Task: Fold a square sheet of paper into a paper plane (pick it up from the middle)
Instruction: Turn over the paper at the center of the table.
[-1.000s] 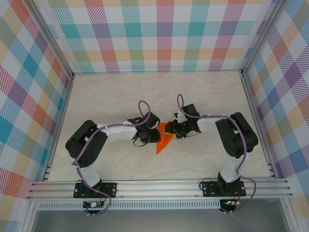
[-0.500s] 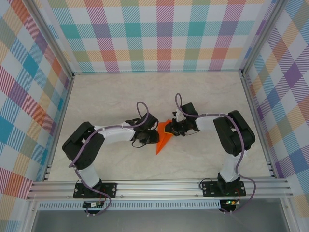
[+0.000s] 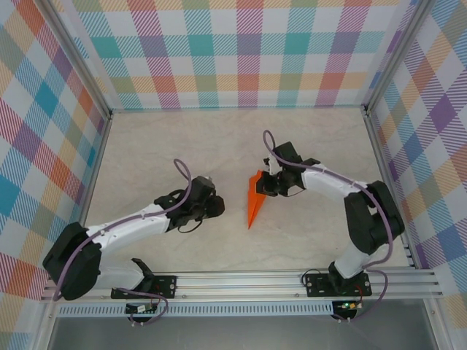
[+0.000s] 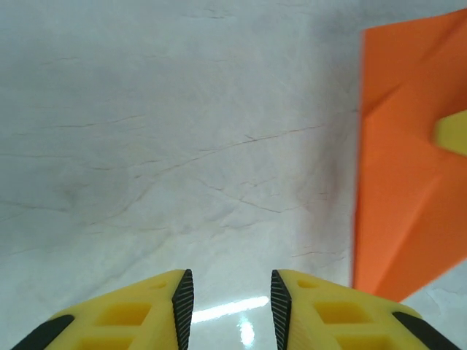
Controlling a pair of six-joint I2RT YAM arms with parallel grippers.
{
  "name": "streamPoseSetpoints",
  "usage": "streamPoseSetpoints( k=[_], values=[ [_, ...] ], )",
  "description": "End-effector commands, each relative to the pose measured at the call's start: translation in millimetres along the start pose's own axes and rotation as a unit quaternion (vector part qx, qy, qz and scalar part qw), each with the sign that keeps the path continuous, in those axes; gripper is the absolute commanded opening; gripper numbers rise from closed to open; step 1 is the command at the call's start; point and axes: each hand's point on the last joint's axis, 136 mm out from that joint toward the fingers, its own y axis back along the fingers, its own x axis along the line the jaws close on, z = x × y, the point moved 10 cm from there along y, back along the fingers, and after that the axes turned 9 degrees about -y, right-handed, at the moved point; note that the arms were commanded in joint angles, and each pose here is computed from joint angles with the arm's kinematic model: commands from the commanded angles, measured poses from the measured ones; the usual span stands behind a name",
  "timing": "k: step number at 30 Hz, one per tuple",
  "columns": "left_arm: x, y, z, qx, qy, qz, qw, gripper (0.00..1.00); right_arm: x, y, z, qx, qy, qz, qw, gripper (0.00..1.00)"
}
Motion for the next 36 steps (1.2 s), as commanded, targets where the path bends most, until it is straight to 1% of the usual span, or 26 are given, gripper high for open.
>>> streamPoseSetpoints(
  k=[1,5,6,7,10,12,13,16,21,26,30,34,36],
  values=[
    [13,12,-3,-0.034,0.013,0.022,0.999,0.39,-2,37,-17,-0.022,0.051,-0.181,0.982,0.07],
    [26,16,-10,-0.041,0.019,0.020,0.999,0.43,6,62,-22,-0.050,0.075,-0.330,0.940,0.06],
    [28,15,-11,-0.041,0.020,0.020,0.999,0.47,9,65,-23,-0.054,0.080,-0.350,0.932,0.06],
    [30,15,-13,-0.040,0.021,0.018,0.999,0.47,12,67,-24,-0.060,0.085,-0.369,0.924,0.06],
    [37,14,-15,-0.036,0.021,0.021,0.999,0.47,19,66,-29,-0.065,0.089,-0.410,0.905,0.05],
    [39,15,-16,-0.037,0.022,0.016,0.999,0.48,23,59,-32,-0.066,0.087,-0.423,0.899,0.06],
    [41,15,-16,-0.039,0.023,0.015,0.999,0.50,25,55,-33,-0.064,0.088,-0.428,0.897,0.06],
    [47,15,-18,-0.039,0.028,0.015,0.999,0.51,32,36,-33,-0.053,0.094,-0.454,0.885,0.07],
    [55,16,-17,-0.041,0.038,0.010,0.998,0.51,46,-3,-31,-0.026,0.112,-0.515,0.850,0.06],
    [63,21,-14,-0.053,0.048,0.019,0.997,0.51,51,-32,-29,-0.012,0.113,-0.532,0.839,0.07],
    [68,24,-15,-0.063,0.062,0.028,0.996,0.51,54,-52,-30,0.002,0.118,-0.533,0.838,0.11],
    [72,26,-18,-0.072,0.076,0.030,0.994,0.52,59,-70,-34,0.020,0.121,-0.524,0.843,0.15],
    [72,27,-19,-0.070,0.078,0.030,0.994,0.53,60,-79,-36,0.033,0.117,-0.509,0.852,0.16]
  ],
)
